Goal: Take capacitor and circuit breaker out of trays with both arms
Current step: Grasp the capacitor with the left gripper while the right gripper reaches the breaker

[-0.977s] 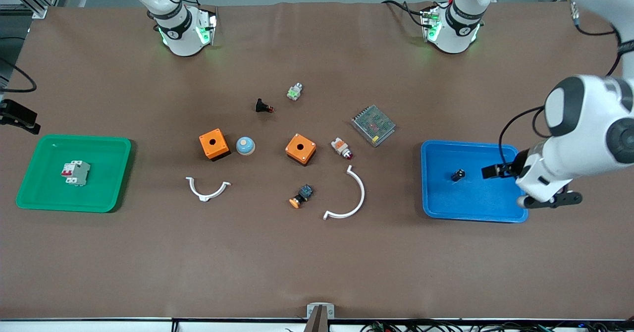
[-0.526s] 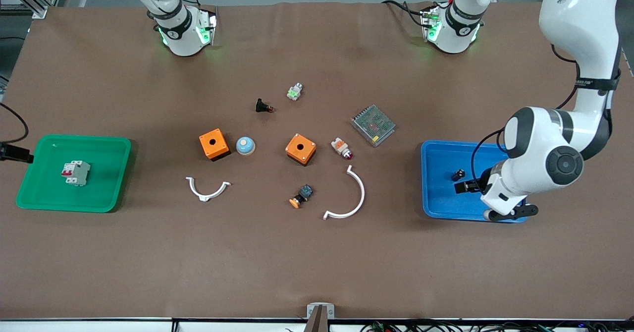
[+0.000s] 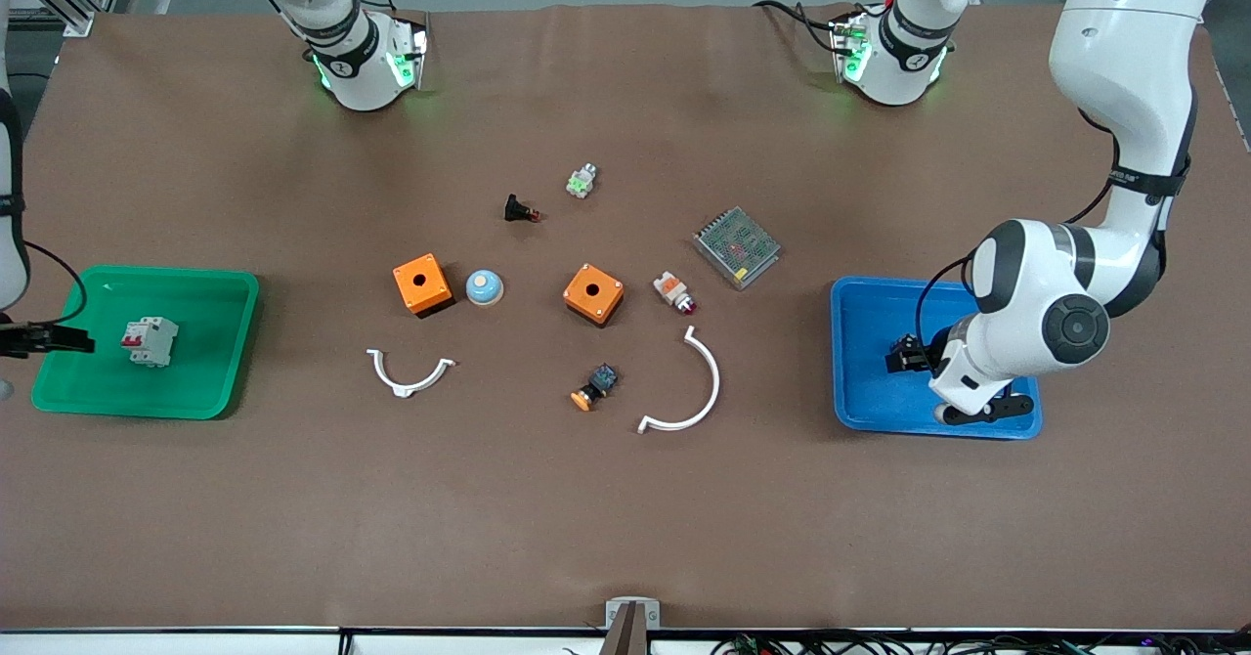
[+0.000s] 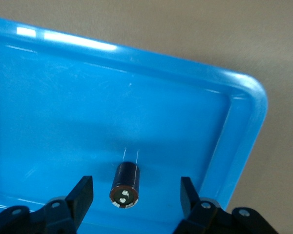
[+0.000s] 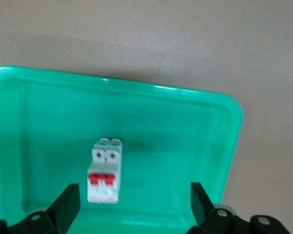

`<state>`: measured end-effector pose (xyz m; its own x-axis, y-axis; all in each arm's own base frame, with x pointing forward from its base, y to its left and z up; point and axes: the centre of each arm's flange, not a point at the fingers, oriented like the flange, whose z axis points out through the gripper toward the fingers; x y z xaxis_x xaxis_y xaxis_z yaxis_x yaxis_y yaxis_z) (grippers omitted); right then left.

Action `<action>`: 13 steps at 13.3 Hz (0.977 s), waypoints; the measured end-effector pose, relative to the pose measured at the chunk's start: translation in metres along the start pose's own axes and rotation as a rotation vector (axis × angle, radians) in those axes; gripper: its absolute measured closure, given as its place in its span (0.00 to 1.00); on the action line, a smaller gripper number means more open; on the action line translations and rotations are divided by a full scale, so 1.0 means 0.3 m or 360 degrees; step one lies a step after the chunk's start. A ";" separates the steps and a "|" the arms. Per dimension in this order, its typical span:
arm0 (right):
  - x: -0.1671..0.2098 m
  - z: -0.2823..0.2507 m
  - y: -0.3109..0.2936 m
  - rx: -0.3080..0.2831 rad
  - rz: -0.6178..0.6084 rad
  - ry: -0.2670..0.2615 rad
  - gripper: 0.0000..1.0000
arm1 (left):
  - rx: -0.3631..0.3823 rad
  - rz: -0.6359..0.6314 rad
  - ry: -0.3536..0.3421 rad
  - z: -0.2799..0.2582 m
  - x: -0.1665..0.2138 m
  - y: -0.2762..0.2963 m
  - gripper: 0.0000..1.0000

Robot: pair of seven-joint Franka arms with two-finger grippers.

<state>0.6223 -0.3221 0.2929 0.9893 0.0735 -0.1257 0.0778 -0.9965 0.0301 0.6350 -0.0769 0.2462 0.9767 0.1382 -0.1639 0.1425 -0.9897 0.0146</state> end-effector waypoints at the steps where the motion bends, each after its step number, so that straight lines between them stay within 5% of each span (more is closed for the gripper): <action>1: 0.005 0.038 -0.010 0.0033 0.0006 0.0005 0.00 | 0.0005 -0.0001 -0.0016 0.016 -0.008 -0.004 0.21; 13: -0.059 0.233 -0.068 0.0133 0.0046 -0.0023 0.06 | 0.0024 -0.0002 -0.0097 0.139 -0.054 -0.021 0.31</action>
<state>0.5946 -0.3057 0.2252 0.9891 0.0449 -0.1401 0.0384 -0.9981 -0.0490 0.6115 -0.0745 0.2077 0.9649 0.1377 -0.2237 0.1411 -0.9900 -0.0006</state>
